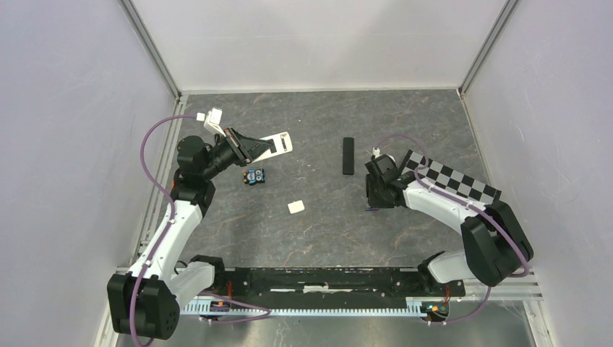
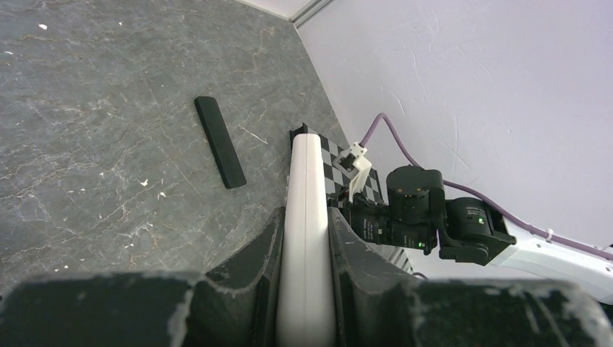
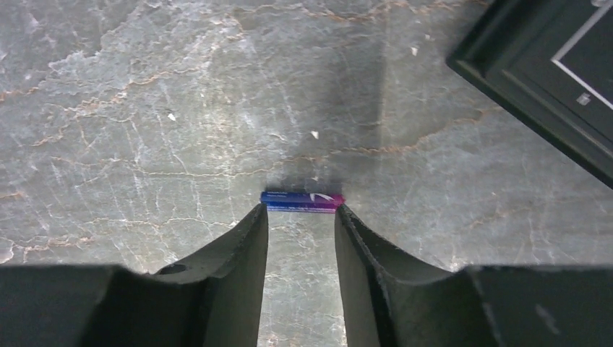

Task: Load the batteries into the remote control

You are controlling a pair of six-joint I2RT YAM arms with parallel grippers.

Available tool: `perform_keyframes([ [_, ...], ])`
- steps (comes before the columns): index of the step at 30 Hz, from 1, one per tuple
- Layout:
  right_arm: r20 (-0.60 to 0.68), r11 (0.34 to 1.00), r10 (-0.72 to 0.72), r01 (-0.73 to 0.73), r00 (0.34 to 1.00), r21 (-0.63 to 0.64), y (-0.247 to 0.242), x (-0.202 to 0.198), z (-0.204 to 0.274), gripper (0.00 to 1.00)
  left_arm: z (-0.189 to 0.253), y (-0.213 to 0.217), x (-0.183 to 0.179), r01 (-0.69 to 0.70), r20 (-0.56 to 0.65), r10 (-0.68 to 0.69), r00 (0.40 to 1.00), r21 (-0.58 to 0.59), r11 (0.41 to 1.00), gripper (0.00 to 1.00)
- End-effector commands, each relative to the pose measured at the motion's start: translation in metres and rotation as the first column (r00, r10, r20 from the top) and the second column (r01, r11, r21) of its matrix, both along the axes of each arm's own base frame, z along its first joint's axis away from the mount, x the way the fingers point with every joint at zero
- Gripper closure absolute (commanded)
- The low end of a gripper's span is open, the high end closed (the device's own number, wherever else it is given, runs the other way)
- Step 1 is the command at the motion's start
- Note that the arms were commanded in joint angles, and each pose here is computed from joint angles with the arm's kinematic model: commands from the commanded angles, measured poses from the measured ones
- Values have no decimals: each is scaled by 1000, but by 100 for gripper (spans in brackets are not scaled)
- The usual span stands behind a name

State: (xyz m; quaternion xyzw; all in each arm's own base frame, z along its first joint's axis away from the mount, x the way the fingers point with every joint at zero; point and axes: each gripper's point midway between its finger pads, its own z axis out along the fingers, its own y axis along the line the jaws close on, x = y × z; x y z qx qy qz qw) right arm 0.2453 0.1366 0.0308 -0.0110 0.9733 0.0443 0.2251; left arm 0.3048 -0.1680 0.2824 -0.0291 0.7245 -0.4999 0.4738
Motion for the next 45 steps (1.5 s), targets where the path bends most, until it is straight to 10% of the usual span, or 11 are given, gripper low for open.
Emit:
perform_keyframes([
  [1,62,983,-184,183,981,21,-8,8,20,53,16,3,3,-15,83,13,996,23,1000,98],
  [16,-164,845,-509,527,845,96,11,-9,5,60,15,3,2,-11,81,9,997,22,1000,98],
  [38,-126,797,-599,603,791,-6,-10,9,-17,60,15,4,2,-18,89,14,996,37,999,98],
  [45,-113,808,-589,584,800,-73,-22,4,-23,76,16,4,3,-20,89,16,996,38,999,98],
])
